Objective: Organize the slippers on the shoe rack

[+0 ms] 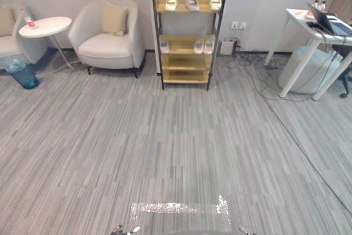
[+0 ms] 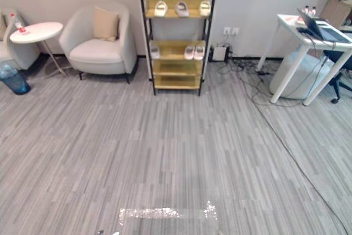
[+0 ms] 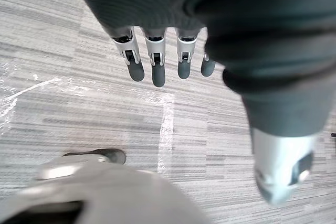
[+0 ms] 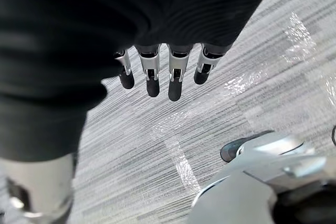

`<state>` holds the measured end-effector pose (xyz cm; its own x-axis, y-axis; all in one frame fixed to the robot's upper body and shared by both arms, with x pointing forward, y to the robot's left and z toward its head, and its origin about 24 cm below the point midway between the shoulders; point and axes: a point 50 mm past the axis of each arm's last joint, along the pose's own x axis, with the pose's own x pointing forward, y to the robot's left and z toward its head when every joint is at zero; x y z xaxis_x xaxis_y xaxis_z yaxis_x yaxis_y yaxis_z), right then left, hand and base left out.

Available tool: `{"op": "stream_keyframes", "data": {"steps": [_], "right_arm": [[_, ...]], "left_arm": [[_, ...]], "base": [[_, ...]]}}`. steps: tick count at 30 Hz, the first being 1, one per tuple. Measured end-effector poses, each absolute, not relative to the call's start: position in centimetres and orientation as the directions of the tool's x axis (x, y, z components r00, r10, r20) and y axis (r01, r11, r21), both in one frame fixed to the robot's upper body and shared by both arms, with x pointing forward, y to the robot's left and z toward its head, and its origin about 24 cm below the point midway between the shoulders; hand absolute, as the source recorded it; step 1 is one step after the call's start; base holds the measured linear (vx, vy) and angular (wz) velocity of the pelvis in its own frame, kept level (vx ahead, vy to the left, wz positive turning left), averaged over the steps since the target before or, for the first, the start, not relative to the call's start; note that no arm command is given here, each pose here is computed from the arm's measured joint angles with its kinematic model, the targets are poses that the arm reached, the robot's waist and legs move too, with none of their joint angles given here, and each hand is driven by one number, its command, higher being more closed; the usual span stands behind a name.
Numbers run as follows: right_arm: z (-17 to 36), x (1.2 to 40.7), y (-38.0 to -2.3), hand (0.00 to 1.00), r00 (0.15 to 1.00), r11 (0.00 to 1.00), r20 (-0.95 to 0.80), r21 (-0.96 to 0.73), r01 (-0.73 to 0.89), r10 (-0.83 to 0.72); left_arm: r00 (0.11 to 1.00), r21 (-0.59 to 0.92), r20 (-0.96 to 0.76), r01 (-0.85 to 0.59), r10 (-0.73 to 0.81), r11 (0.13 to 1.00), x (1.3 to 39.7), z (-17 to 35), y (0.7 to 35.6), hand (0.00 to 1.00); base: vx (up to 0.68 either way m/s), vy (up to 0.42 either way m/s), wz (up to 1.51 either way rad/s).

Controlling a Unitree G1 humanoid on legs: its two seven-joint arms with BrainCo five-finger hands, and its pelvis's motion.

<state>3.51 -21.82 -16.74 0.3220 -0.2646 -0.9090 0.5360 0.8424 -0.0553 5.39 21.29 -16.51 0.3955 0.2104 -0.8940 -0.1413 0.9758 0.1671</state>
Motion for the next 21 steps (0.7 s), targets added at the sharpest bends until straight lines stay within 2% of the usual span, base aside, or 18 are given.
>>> {"op": "stream_keyframes", "data": {"steps": [9,16,21], "right_arm": [[-16.8,4.4,-21.5,0.0,0.33,0.837,-0.906,-0.047,0.545,-0.265],[-16.6,6.7,-21.2,0.0,0.384,0.846,-0.887,-0.015,0.534,-0.258],[-16.5,7.0,-21.2,0.0,0.393,0.847,-0.883,-0.01,0.532,-0.258]], "left_arm": [[0.404,0.182,-0.889,-0.116,0.214,0.976,6.4,-16.5,21.5,0.0],[0.419,0.183,-0.884,-0.099,0.208,0.978,6.9,-16.4,21.4,0.0],[0.424,0.184,-0.882,-0.088,0.205,0.979,7.2,-16.4,21.4,0.0]], "base": [[0.09,-0.012,0.04],[-0.01,-0.003,0.01],[-0.05,-0.009,0.0]]}}
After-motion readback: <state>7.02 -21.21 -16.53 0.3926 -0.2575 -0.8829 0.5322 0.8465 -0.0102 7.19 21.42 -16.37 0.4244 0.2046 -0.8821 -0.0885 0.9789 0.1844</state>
